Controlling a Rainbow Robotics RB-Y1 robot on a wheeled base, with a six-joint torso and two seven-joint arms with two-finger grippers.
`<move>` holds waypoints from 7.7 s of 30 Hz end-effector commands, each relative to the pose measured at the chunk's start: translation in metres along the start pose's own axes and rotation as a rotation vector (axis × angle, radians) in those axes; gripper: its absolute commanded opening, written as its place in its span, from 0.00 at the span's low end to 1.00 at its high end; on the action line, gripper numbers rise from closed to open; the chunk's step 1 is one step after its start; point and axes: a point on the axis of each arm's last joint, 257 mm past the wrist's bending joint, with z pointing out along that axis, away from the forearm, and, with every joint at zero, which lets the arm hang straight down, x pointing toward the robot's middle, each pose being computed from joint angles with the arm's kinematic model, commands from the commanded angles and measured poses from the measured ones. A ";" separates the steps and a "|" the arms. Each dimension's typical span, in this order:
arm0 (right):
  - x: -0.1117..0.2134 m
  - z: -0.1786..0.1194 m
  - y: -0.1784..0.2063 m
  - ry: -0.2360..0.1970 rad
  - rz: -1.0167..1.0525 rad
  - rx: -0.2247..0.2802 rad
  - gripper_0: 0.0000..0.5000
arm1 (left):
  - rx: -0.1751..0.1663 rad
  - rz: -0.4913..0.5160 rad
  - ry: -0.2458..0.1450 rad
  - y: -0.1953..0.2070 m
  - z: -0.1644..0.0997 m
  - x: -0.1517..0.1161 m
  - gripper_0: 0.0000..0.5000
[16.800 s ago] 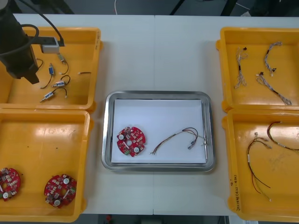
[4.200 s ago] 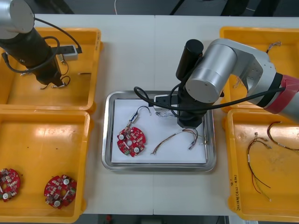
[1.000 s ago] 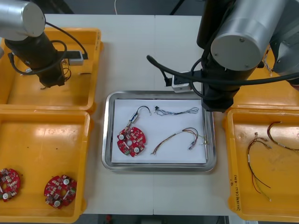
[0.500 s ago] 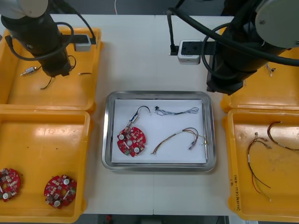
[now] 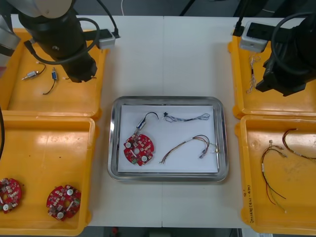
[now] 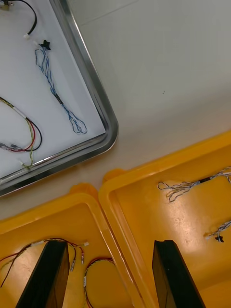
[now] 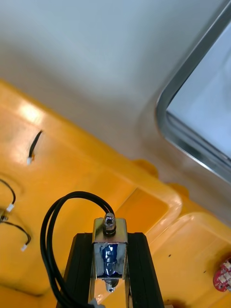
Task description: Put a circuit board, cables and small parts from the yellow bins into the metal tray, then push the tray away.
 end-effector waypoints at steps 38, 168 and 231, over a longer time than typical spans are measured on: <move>0.196 -0.011 -0.015 0.119 1.053 0.145 1.00 | 0.031 -0.460 -0.044 -0.165 0.059 -0.095 0.01; 0.104 -0.004 0.035 0.092 0.756 -0.013 1.00 | -0.135 -0.817 -0.065 0.027 -0.058 0.214 1.00; -0.072 0.135 0.247 0.117 -0.419 -0.245 1.00 | -0.096 -0.842 -0.066 -0.015 -0.035 0.235 1.00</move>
